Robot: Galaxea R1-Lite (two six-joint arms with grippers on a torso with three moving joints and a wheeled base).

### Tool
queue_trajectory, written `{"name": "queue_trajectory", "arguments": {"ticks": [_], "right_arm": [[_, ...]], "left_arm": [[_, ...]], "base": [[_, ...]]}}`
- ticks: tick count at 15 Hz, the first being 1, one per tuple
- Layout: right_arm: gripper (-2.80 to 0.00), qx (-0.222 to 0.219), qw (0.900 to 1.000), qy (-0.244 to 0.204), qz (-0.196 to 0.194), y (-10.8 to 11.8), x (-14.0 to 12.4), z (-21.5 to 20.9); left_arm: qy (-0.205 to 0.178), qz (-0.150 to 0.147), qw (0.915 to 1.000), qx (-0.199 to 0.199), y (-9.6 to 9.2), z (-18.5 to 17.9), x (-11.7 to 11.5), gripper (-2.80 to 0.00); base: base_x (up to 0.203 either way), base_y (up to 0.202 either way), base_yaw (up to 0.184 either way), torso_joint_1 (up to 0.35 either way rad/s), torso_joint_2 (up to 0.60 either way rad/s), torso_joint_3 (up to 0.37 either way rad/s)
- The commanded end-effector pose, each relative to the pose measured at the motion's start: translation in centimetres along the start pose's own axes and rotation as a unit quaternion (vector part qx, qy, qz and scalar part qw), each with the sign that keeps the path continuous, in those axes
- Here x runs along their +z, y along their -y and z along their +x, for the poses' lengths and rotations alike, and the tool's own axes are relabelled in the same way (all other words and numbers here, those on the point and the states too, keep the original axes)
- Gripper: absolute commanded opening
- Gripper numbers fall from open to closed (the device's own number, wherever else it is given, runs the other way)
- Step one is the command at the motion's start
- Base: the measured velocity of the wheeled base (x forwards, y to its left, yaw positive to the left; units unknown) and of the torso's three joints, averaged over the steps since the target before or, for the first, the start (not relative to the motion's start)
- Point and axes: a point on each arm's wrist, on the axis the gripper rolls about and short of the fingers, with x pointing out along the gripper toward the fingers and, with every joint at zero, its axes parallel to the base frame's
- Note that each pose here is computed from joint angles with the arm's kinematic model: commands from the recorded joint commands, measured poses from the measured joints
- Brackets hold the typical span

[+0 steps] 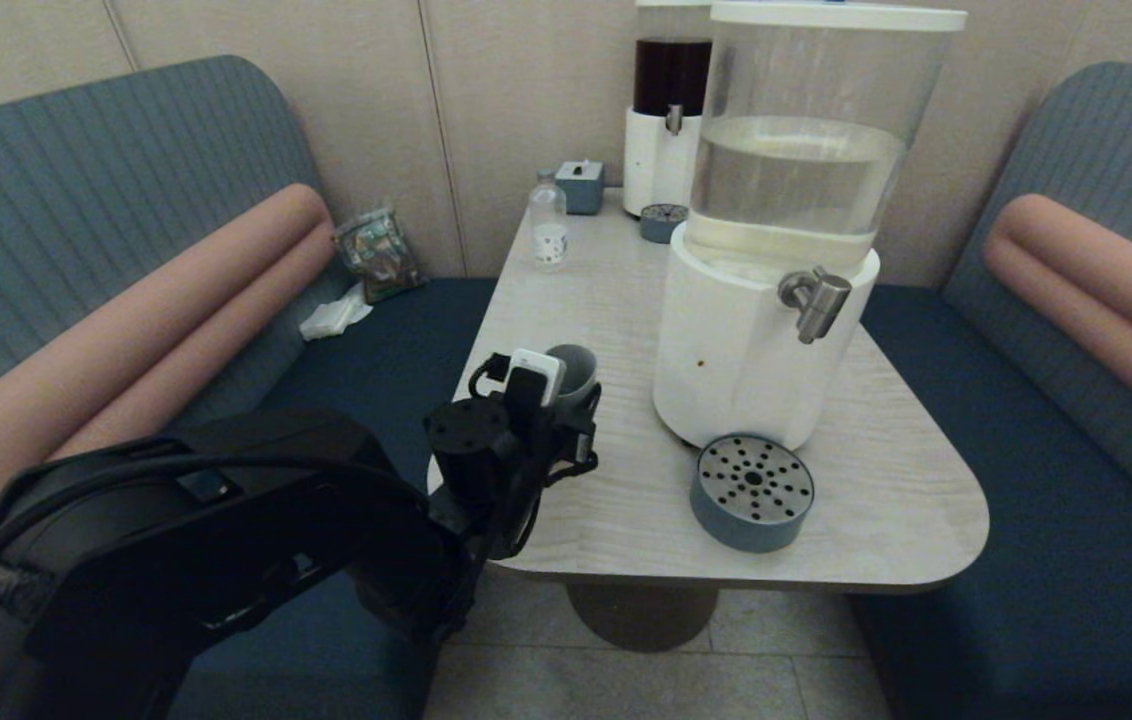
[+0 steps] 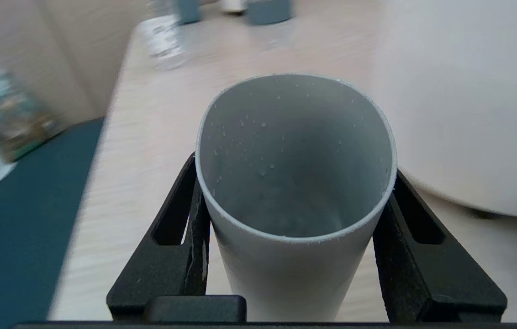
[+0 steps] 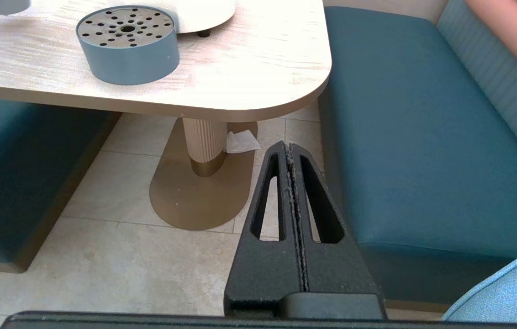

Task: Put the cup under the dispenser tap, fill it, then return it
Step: Place the cup next to the water dispenser

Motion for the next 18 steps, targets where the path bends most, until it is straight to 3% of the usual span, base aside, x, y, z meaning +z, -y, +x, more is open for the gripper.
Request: {"name": "queue_trajectory", "arguments": {"ticks": [1, 7, 10, 18], "right_arm": [[-2.80, 0.000, 1.000, 0.000, -0.001, 0.0, 0.0, 0.0], [-2.80, 0.000, 1.000, 0.000, 0.000, 0.0, 0.0, 0.0], [-2.80, 0.000, 1.000, 0.000, 0.000, 0.0, 0.0, 0.0], [-2.80, 0.000, 1.000, 0.000, 0.000, 0.0, 0.0, 0.0]], "left_arm": [[-0.001, 0.002, 0.9999, 0.010, -0.7, 0.3, -0.5, -2.80], [0.003, 0.000, 0.9996, 0.030, -1.9, 1.8, -1.4, -2.80], [-0.018, -0.010, 0.9993, 0.031, -1.7, 2.7, -3.2, -2.80], [-0.017, -0.011, 0.9990, 0.040, -2.0, 2.8, -2.8, -2.80]], "base": [[0.000, 0.000, 0.000, 0.000, 0.00, 0.000], [0.000, 0.000, 0.000, 0.000, 0.00, 0.000], [0.000, 0.000, 0.000, 0.000, 0.00, 0.000], [0.000, 0.000, 0.000, 0.000, 0.00, 0.000]]}}
